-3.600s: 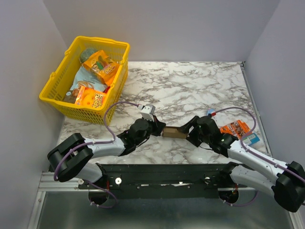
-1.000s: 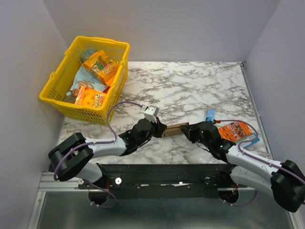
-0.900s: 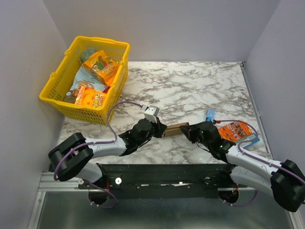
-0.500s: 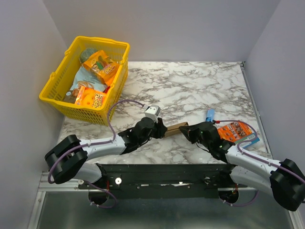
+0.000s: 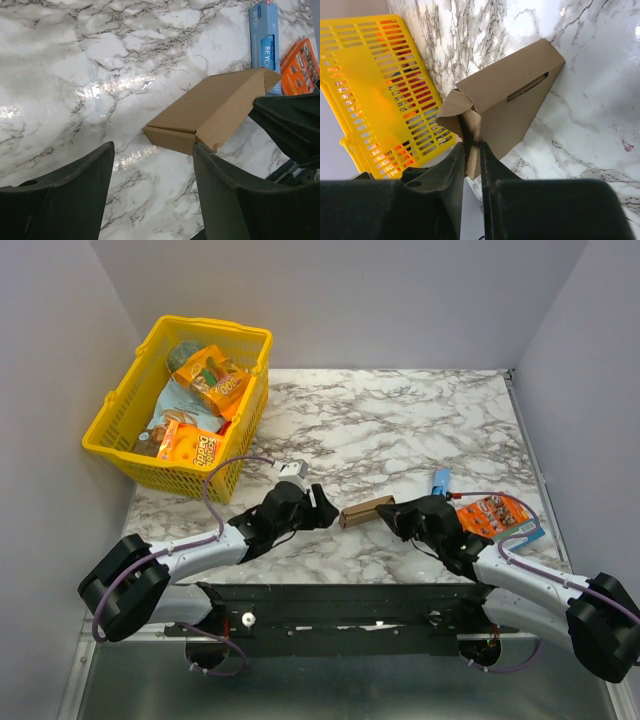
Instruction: Fold the paper box
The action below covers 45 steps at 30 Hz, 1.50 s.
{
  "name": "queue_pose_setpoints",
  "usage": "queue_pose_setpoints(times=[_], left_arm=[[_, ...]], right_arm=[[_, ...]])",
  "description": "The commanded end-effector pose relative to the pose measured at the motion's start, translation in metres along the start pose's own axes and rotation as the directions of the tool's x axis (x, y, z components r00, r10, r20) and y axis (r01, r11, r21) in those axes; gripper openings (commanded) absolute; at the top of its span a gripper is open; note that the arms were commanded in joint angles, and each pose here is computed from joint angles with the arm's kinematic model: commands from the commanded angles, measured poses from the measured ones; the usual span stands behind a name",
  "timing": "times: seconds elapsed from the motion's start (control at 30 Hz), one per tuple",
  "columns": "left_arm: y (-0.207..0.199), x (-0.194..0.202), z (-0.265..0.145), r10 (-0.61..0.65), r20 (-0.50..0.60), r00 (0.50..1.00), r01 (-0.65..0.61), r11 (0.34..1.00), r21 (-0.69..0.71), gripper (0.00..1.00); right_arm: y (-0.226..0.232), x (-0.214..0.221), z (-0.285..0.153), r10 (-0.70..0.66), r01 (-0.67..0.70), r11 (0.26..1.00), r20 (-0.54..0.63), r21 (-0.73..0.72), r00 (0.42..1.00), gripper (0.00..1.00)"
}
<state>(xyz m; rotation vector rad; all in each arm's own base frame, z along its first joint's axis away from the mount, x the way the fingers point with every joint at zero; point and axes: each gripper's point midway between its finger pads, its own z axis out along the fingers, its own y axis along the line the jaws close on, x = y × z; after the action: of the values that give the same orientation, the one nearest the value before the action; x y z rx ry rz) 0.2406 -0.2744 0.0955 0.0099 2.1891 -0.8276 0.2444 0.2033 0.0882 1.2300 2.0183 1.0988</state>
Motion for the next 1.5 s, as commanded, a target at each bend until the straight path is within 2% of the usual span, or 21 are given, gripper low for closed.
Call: queue_pose_setpoints(times=[0.0, 0.27, 0.5, 0.83, 0.87, 1.17, 1.47], left_arm=[[-0.024, -0.002, -0.002, -0.111, -0.017, 0.994, 0.112, 0.986, 0.126, 0.75], [-0.037, -0.006, -0.001, -0.218, -0.005, 0.976, 0.214, 0.955, 0.204, 0.75], [-0.034, 0.011, 0.007, -0.264, -0.069, 0.962, 0.273, 0.94, 0.203, 0.73], [-0.024, 0.025, 0.021, -0.322, -0.116, 0.94, 0.339, 0.918, 0.204, 0.64], [-0.029, 0.019, 0.02, -0.331, -0.1, 0.938, 0.346, 0.907, 0.242, 0.62], [-0.027, 0.008, 0.012, -0.365, -0.048, 0.93, 0.364, 0.895, 0.256, 0.7], [-0.027, -0.006, 0.014, -0.405, -0.007, 0.914, 0.391, 0.879, 0.273, 0.72]], right_arm=[[-0.069, -0.012, 0.0, -0.08, 0.069, 0.971, 0.037, 0.231, 0.996, 0.24], [-0.067, -0.011, 0.0, -0.085, 0.075, 0.971, 0.034, 0.228, 0.996, 0.24], [-0.065, -0.011, 0.001, -0.089, 0.079, 0.97, 0.033, 0.229, 0.996, 0.24], [-0.064, -0.01, 0.001, -0.096, 0.087, 0.97, 0.029, 0.227, 0.995, 0.24], [-0.064, -0.01, 0.001, -0.097, 0.088, 0.969, 0.028, 0.229, 0.995, 0.24], [-0.065, -0.009, 0.002, -0.099, 0.091, 0.968, 0.023, 0.235, 0.995, 0.24], [-0.066, -0.008, 0.003, -0.104, 0.097, 0.966, 0.014, 0.238, 0.995, 0.24]])
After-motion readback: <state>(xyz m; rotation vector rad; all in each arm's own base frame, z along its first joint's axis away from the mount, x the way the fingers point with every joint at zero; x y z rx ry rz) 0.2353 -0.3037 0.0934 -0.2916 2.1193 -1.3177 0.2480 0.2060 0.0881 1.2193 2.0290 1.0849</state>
